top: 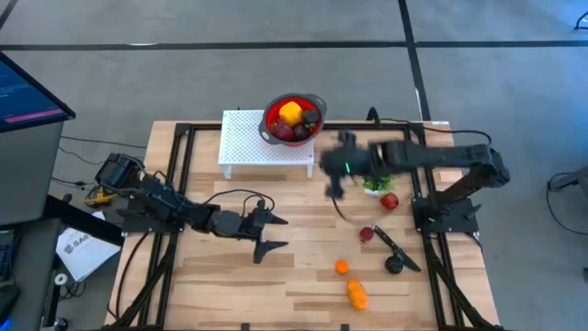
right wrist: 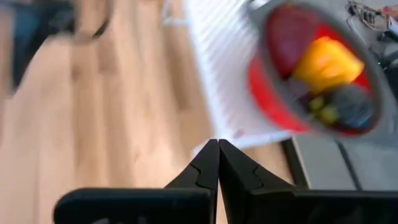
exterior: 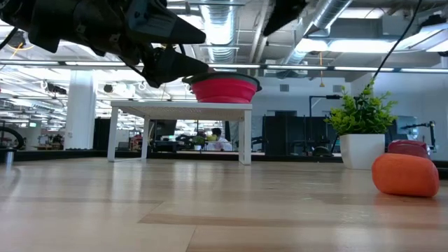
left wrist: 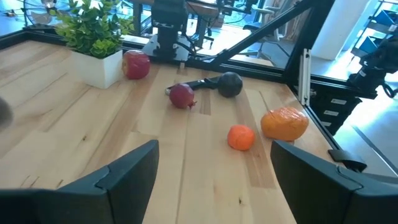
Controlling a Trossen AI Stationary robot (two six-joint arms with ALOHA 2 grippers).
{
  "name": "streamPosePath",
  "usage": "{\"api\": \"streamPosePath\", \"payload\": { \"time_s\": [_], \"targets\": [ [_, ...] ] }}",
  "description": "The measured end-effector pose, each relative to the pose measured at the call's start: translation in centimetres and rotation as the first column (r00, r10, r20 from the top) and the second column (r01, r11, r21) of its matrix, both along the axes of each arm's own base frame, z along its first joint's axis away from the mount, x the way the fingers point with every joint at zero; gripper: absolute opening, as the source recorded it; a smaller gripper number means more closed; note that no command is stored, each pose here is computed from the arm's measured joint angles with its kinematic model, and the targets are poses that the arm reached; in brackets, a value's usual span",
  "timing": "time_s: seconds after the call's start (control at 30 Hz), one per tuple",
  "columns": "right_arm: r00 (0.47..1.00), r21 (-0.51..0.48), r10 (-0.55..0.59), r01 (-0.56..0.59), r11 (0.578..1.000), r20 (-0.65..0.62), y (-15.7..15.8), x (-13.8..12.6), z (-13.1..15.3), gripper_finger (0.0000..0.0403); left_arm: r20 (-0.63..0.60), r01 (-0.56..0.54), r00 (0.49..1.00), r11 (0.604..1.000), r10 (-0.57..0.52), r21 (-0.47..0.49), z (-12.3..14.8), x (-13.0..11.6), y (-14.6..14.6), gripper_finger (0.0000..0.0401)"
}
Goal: Pick & Place Fruit
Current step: Put the red pomegranate into the red strainer bowl on the shelf
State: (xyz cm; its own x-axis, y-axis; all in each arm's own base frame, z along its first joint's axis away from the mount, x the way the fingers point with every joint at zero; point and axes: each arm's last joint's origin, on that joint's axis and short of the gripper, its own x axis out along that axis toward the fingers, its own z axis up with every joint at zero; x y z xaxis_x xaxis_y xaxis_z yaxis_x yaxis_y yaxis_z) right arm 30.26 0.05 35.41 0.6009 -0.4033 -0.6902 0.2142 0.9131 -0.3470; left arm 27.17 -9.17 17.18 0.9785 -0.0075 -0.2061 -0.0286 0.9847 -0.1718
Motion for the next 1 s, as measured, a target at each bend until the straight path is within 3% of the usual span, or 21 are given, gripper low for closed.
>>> {"api": "streamPosePath", "payload": {
  "time_s": [0.1,0.37,0.47,0.63,0.77,1.0],
  "targets": [
    [0.999,-0.007,0.023,-0.023,1.0,-0.045,3.8,-2.4,-2.0,0.0002,0.0,0.001,1.0,1.0,-0.001,0.0,0.0,0.0,0.0,0.0301],
    [0.995,0.188,-0.032,0.05,0.981,-0.099,9.7,-8.8,-9.3,0.0003,0.0,0.0,1.0,1.0,0.0,0.0,0.0,0.0,0.0,0.0301],
    [0.991,0.224,-0.015,0.045,0.973,-0.136,10.9,-10.1,-12.0,0.0003,0.0,-0.001,1.0,1.0,0.001,0.001,0.0,0.0,0.0,0.0301],
    [0.947,0.207,0.119,-0.058,0.977,-0.297,11.8,-10.6,-14.3,0.0013,0.001,-0.018,1.0,1.0,0.018,0.004,0.0,0.0,0.1,0.0301],
    [0.879,0.244,0.218,-0.121,0.962,-0.424,11.8,-9.8,-15.7,0.0064,0.002,-0.027,1.0,1.0,0.027,0.005,0.0,0.0,0.1,0.0301],
    [0.668,0.223,0.472,-0.427,0.876,-0.575,12.0,-9.0,-17.7,0.0224,0.003,-0.034,0.999,0.999,0.034,0.006,0.0,0.0,0.2,0.0301]
  ]
}}
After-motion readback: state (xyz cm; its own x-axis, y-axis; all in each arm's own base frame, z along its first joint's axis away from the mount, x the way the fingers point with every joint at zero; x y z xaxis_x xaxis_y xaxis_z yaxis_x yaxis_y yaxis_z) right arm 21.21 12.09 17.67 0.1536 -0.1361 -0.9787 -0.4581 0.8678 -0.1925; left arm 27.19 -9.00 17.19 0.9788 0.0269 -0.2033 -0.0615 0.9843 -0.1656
